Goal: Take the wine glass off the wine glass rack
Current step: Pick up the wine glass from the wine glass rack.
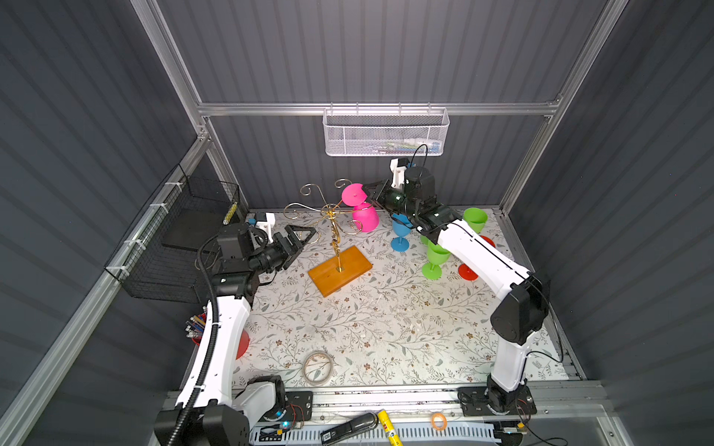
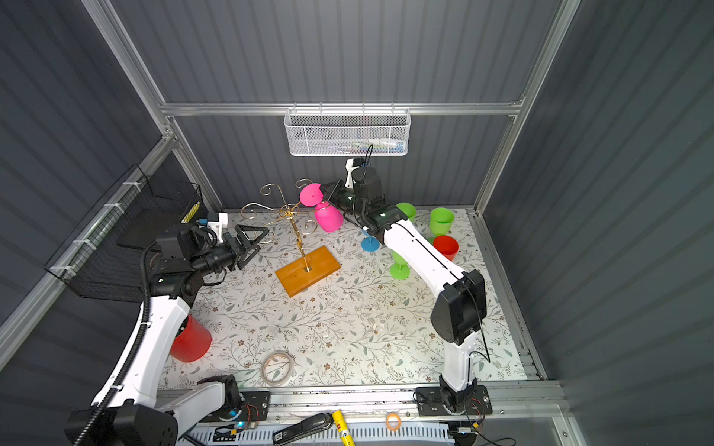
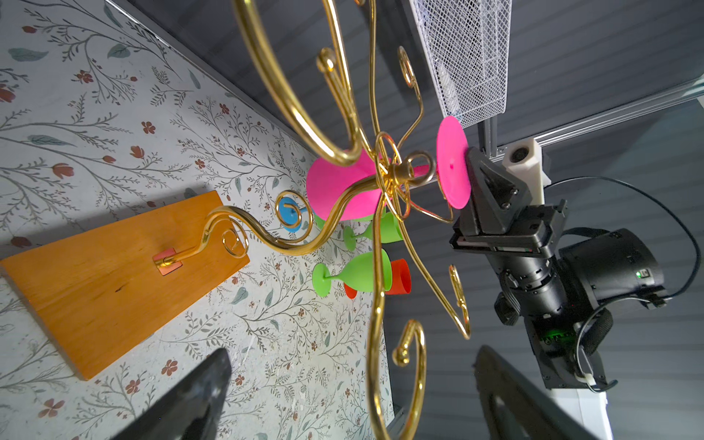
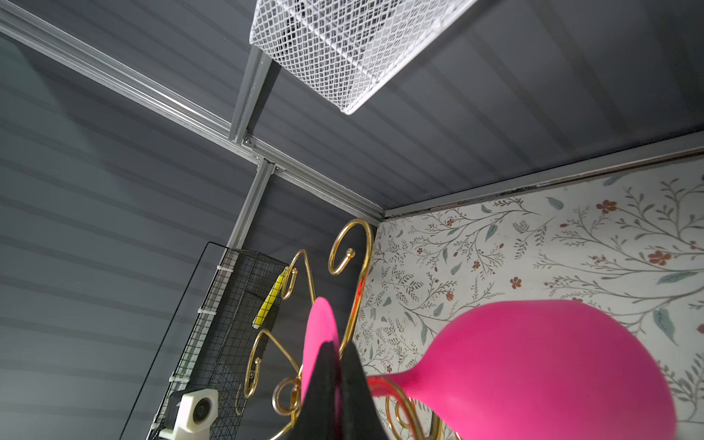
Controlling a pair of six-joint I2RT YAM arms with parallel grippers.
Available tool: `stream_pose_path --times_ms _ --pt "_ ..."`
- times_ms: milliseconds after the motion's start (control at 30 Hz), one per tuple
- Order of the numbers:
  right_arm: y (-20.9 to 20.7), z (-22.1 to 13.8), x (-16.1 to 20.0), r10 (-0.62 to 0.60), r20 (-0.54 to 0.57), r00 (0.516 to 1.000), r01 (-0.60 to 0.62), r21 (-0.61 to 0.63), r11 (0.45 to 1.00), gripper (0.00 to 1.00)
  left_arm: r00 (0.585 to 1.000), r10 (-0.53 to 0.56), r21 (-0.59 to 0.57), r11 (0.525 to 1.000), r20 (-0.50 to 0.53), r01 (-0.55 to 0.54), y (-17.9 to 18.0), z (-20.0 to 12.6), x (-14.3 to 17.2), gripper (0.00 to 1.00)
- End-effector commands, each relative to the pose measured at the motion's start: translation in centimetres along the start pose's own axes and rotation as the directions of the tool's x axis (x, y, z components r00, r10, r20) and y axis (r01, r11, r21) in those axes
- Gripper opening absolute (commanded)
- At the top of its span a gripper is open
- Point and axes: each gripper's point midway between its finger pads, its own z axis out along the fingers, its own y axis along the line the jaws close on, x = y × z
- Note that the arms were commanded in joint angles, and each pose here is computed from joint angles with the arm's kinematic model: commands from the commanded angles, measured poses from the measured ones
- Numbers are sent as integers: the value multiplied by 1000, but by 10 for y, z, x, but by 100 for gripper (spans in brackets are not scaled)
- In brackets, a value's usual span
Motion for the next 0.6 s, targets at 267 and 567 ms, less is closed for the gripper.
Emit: stream_pose_path --times_ms 267,567 --pt "5 -12 -52 -3 137 991 8 -39 999 0 998 64 -4 998 24 -64 -17 -12 -4 100" --pt "3 -39 -72 -48 190 981 53 -19 998 0 993 110 -99 990 43 -105 -10 -22 -5 100"
